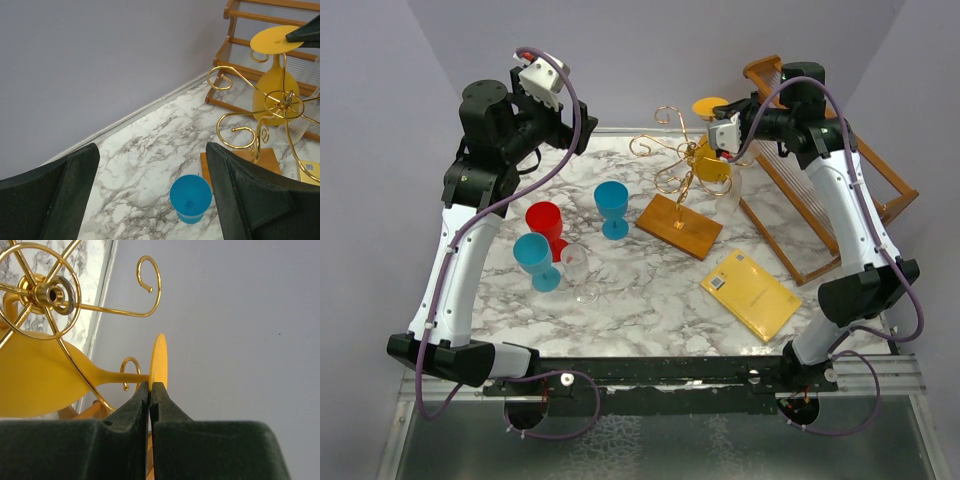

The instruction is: Place the wine glass upside down on the wine glass rack

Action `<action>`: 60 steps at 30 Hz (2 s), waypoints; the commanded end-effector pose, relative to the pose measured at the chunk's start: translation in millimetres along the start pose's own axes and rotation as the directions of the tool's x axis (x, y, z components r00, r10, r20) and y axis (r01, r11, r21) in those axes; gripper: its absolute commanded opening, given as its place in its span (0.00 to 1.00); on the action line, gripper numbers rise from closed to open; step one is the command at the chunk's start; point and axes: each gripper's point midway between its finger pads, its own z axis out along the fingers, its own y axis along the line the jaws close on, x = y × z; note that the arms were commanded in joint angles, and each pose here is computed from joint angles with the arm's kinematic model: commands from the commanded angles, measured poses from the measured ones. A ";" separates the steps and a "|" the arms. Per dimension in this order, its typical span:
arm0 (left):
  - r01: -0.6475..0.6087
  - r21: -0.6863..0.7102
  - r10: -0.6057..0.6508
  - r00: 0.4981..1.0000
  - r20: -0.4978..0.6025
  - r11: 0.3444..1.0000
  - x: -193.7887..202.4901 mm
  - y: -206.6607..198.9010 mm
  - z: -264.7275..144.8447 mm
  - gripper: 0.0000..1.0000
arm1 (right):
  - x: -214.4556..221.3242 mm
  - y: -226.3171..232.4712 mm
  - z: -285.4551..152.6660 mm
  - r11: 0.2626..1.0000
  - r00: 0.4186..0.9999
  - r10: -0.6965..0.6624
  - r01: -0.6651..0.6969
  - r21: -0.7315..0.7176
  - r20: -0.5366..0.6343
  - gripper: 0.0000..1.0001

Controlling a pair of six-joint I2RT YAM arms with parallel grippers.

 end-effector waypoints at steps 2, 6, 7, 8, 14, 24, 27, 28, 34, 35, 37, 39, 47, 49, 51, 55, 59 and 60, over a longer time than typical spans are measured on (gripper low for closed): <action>-0.023 0.002 0.023 0.999 0.044 1.000 -13.6 -1.6 -9.8 0.91 | 3.7 -6.2 -11.3 0.999 0.997 0.041 -0.039 0.037 -0.070 0.01; -0.025 0.000 0.025 0.999 0.045 1.000 -13.9 -1.1 -10.5 0.91 | 14.6 -6.3 -10.9 0.997 0.991 0.057 -0.051 0.056 -0.117 0.01; -0.025 0.000 0.025 0.999 0.046 1.000 -14.4 -1.3 -10.6 0.91 | 16.5 -7.3 -11.3 0.997 0.990 0.057 -0.050 0.062 -0.127 0.01; -0.025 -0.001 0.025 0.999 0.047 1.000 -14.7 -1.2 -11.0 0.91 | 18.7 -8.2 -11.2 0.997 0.989 0.058 -0.049 0.067 -0.136 0.01; -0.027 0.001 0.027 0.999 0.046 1.000 -14.4 -1.5 -11.6 0.91 | 28.4 -10.1 -9.4 0.995 0.983 0.065 -0.051 0.086 -0.171 0.01; -0.034 0.000 0.034 0.998 0.050 0.999 -16.9 -1.8 -13.6 0.91 | 43.2 -17.7 -2.1 0.992 0.977 0.058 -0.034 0.117 -0.205 0.01; -0.034 0.000 0.034 0.998 0.047 0.999 -15.9 -1.5 -13.2 0.91 | 45.1 -19.1 1.7 0.992 0.978 0.054 -0.030 0.122 -0.199 0.01; -0.035 0.001 0.035 0.998 0.048 0.999 -16.5 -1.7 -13.5 0.91 | 44.7 -19.2 3.2 0.992 0.980 0.054 -0.031 0.122 -0.193 0.01; -0.036 0.001 0.035 0.998 0.046 0.999 -15.4 -1.7 -12.8 0.91 | 41.0 -19.3 11.9 0.991 0.987 0.064 -0.047 0.122 -0.146 0.01; -0.035 0.002 0.035 0.998 0.046 0.999 -15.3 -1.8 -12.7 0.91 | 39.9 -19.0 12.7 0.992 0.988 0.066 -0.049 0.120 -0.138 0.01; -0.036 0.002 0.036 0.998 0.046 0.999 -15.3 -1.8 -12.5 0.91 | 38.5 -17.1 14.6 0.992 0.990 0.070 -0.056 0.112 -0.125 0.01; -0.036 0.000 0.036 0.998 0.044 0.999 -14.8 -1.4 -12.6 0.91 | 36.3 -15.3 16.0 0.993 0.991 0.072 -0.060 0.105 -0.113 0.01; -0.043 0.001 0.042 0.998 0.041 0.999 -14.2 -1.5 -13.0 0.91 | 28.4 -5.4 16.8 0.996 0.994 0.074 -0.068 0.064 -0.082 0.01; -0.044 -0.002 0.044 0.998 0.037 0.999 -12.9 -0.8 -12.6 0.91 | 27.7 -1.9 17.3 0.996 0.994 0.080 -0.076 0.055 -0.078 0.01; -0.045 -0.001 0.045 0.998 0.037 0.999 -12.8 -1.0 -13.0 0.91 | 27.7 0.0 17.9 0.996 0.994 0.082 -0.079 0.051 -0.078 0.01; -0.048 -0.001 0.048 0.998 0.035 0.999 -12.5 -1.1 -13.5 0.91 | 26.8 2.9 18.6 0.996 0.993 0.086 -0.083 0.042 -0.075 0.03; -0.051 -0.003 0.051 0.998 0.033 0.999 -11.7 -0.8 -13.8 0.91 | 26.0 6.5 19.1 0.995 0.993 0.094 -0.091 0.035 -0.070 0.04; -0.050 -0.001 0.050 0.998 0.031 0.999 -10.6 -1.1 -13.6 0.91 | 25.5 7.4 19.1 0.995 0.993 0.096 -0.094 0.032 -0.069 0.04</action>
